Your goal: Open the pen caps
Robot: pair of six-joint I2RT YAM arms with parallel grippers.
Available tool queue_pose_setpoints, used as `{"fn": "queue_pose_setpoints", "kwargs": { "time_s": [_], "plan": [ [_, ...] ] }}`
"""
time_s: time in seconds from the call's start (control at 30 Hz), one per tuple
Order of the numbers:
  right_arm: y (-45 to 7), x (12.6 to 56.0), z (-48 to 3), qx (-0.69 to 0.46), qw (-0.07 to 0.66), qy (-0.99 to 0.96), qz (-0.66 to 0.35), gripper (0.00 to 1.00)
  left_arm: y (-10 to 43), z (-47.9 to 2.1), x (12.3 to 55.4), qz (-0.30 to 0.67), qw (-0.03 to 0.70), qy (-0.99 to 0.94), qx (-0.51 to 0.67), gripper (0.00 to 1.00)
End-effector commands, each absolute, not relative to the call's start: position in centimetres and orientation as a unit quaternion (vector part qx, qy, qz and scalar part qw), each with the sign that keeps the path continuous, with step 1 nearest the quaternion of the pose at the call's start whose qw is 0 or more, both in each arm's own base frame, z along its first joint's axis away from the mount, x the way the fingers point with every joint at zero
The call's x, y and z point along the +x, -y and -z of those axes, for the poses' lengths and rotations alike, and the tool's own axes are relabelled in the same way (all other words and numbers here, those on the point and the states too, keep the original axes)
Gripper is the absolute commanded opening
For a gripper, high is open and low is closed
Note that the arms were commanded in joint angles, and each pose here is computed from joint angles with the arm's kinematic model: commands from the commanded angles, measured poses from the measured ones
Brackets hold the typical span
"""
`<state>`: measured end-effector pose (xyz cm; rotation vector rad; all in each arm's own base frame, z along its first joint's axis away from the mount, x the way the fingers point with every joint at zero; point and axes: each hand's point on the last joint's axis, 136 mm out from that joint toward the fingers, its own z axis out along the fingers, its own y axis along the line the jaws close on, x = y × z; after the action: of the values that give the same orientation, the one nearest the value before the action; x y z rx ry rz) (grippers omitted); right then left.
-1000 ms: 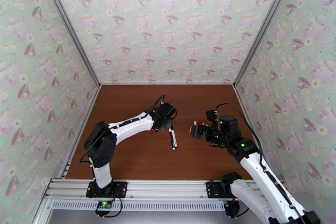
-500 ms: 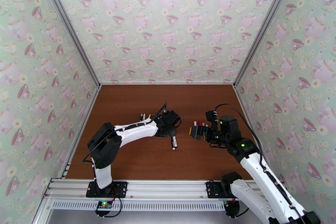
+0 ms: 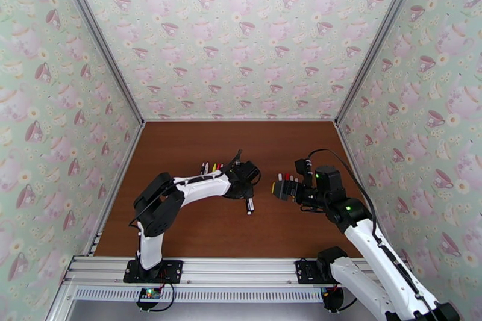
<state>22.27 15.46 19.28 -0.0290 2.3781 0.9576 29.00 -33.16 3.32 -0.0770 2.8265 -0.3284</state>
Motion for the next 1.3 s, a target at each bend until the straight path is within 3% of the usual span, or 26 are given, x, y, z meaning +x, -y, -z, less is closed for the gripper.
{"fn": "queue_pose_setpoints", "kwargs": {
  "time_s": [0.0, 0.53, 1.03, 1.27],
  "plan": [
    [-15.3, 21.8, -18.4, -0.012, 0.274, -0.895, -0.353, 1.0, 33.3, -2.4, 28.5, 0.113, 0.136, -0.984, -0.028, 0.36],
    [-15.2, 21.6, -18.2, -0.011, 0.272, -0.895, -0.352, 1.0, 31.7, -1.3, 28.0, 0.089, 0.128, -0.987, -0.029, 0.34],
    [-15.2, 21.5, -18.2, -0.008, 0.275, -0.894, -0.355, 1.0, 29.1, -0.8, 27.9, 0.041, 0.132, -0.99, -0.018, 0.23],
    [-15.3, 21.3, -18.4, -0.007, 0.273, -0.891, -0.363, 1.0, 29.5, -3.4, 28.2, 0.066, 0.157, -0.985, 0.004, 0.16]
  ]
}}
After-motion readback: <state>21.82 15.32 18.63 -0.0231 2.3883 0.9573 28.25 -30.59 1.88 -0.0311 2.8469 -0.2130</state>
